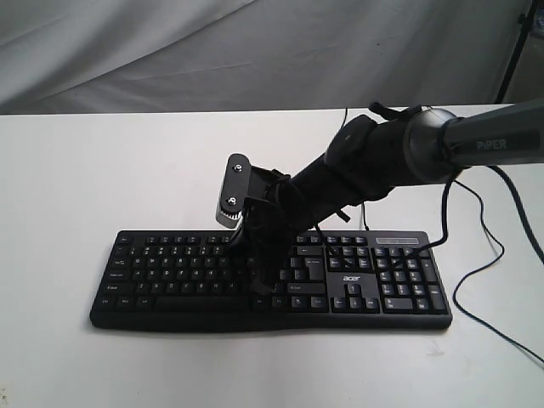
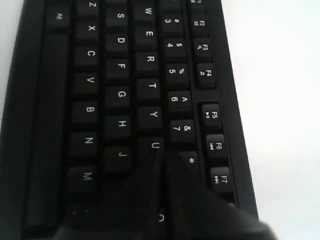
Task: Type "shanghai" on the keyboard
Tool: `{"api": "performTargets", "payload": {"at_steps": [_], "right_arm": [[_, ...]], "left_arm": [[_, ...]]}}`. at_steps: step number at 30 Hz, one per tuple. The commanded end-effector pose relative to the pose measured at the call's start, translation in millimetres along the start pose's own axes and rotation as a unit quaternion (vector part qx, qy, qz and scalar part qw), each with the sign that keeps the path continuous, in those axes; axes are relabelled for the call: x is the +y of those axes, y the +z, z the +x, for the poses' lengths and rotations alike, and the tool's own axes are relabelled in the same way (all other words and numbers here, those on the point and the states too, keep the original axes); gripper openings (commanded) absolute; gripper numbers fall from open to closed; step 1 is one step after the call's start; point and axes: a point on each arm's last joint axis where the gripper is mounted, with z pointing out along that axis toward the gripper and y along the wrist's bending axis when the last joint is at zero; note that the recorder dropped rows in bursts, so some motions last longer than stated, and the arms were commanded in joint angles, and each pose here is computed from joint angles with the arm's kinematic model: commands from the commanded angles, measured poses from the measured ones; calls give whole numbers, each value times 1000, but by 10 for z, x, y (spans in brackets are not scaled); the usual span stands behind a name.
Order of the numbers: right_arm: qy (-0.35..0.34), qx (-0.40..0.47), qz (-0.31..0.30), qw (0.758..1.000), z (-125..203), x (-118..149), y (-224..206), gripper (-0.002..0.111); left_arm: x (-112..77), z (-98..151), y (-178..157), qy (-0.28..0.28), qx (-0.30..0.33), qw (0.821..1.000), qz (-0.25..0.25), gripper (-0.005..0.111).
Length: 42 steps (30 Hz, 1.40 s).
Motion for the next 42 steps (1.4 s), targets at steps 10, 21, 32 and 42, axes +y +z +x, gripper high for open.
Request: {"api": "performTargets", "payload": {"at_steps": [10,21,32,42], "right_arm": [[1,3,3,1000,28,-9,18,0],[5,-1,1,1000,22,-6,18,0],[16,-4,-11,1000,3,-11,-2,0],[15,-1,-26,1000,2,-47,-11,0]], "left_arm": [[-4,15,6,-1,2,1000,2,1],[-4,15,6,-1,2,1000,2,1],[-4,15,6,-1,2,1000,2,1],[-4,15,6,-1,2,1000,2,1]]}}
